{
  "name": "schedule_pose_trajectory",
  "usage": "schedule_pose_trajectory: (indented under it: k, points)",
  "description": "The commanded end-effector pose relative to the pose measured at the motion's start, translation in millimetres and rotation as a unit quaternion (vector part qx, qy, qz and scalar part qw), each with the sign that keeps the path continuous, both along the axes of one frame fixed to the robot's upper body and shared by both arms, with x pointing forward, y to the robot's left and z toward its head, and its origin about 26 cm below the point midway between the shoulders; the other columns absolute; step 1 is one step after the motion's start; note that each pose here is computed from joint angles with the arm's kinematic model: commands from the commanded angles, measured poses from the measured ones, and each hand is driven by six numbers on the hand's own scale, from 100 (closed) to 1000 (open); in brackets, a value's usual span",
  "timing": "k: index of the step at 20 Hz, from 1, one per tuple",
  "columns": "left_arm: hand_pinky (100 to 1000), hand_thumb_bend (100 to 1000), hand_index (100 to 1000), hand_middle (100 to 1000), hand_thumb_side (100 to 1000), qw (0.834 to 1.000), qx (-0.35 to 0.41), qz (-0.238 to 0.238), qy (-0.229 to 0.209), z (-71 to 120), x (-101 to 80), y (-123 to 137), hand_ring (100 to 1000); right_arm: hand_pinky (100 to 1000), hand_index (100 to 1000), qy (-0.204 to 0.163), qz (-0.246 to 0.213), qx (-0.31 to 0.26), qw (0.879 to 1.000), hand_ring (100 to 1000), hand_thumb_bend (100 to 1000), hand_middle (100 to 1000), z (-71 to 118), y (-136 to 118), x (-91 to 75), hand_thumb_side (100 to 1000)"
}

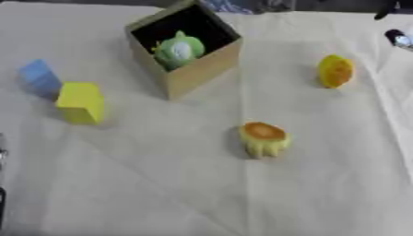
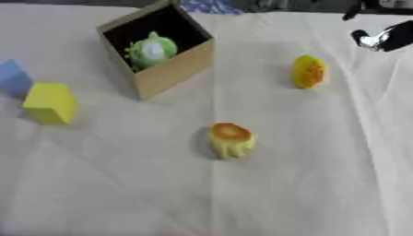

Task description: Pick up objects on the table and place them in the box.

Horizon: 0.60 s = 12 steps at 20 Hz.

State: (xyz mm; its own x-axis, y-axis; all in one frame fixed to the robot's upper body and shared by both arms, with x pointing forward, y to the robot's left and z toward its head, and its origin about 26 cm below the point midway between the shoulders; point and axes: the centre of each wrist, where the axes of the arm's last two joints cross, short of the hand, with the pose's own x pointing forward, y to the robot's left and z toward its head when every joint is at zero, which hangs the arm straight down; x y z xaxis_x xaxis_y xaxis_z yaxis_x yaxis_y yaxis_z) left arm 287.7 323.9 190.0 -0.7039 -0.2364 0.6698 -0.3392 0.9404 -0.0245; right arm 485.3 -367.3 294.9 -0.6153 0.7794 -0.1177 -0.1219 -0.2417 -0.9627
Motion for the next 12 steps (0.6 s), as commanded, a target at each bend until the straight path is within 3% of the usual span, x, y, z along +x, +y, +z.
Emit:
schedule_pose_trajectory:
  k: [1,6,8,12]
  points:
    - [865,324,826,724,696,1.0,0.02,-0.002,-0.012,9.4,-2.3,1.7,714,903,881,0.012,0.0,-0.01,1.0,899,100,823,5.7,-1.7,4.2,613]
    - [865,324,826,724,694,1.0,0.019,-0.005,-0.012,9.3,-1.7,1.0,714,904,877,0.054,-0.005,0.005,0.998,895,115,805,-13.4,3.7,14.7,563]
    - [864,324,826,724,693,1.0,0.018,-0.006,-0.012,9.2,-1.4,0.8,714,904,877,0.058,-0.008,0.008,0.998,895,163,799,-17.5,8.0,17.3,514]
    - [864,324,826,724,695,1.0,0.016,-0.009,-0.013,9.0,-0.9,-0.1,714,904,885,0.053,-0.014,0.004,0.998,899,193,807,-23.5,19.5,21.8,507]
